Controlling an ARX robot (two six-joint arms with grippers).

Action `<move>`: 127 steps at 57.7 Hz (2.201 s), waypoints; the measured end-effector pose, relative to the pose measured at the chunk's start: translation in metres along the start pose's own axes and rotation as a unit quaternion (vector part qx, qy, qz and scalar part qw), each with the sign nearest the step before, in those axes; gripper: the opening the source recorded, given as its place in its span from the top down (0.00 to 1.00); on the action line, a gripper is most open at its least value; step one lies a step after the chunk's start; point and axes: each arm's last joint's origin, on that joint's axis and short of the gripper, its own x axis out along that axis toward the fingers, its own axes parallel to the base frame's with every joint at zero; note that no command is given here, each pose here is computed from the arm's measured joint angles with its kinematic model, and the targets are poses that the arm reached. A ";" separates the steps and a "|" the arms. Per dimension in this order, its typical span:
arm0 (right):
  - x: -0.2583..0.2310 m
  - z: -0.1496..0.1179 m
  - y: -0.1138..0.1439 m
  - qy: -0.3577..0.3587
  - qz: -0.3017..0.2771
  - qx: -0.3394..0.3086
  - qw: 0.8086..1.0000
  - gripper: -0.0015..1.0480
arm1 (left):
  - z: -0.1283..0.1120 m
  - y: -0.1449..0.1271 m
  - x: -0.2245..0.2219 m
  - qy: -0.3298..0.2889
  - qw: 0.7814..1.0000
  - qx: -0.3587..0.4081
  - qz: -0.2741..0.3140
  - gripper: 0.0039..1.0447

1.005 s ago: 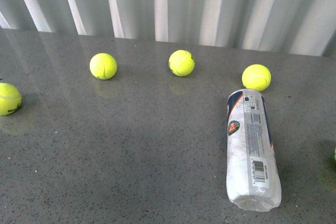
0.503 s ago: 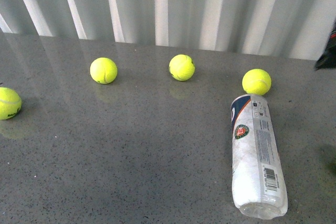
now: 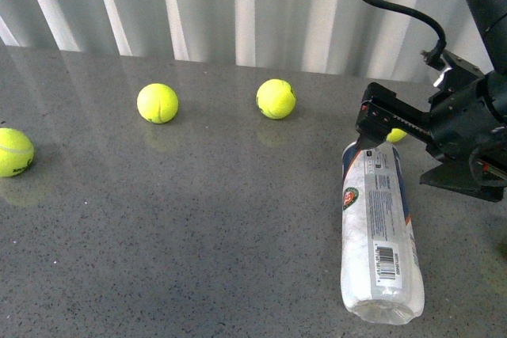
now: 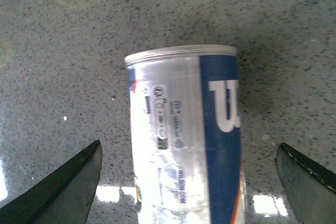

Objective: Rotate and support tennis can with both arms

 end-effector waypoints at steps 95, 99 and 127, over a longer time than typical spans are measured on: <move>-0.041 -0.012 0.061 -0.220 -0.034 -0.269 0.937 0.89 | 0.000 0.000 0.000 0.000 1.000 0.000 0.000 0.06; -0.045 -0.021 0.065 -0.243 -0.031 -0.326 0.913 0.90 | 0.000 0.000 0.000 0.000 1.000 0.000 0.000 0.06; -0.030 -0.082 0.028 -0.252 -0.076 -0.667 0.697 0.93 | 0.000 0.000 0.000 0.000 1.000 0.000 0.000 0.06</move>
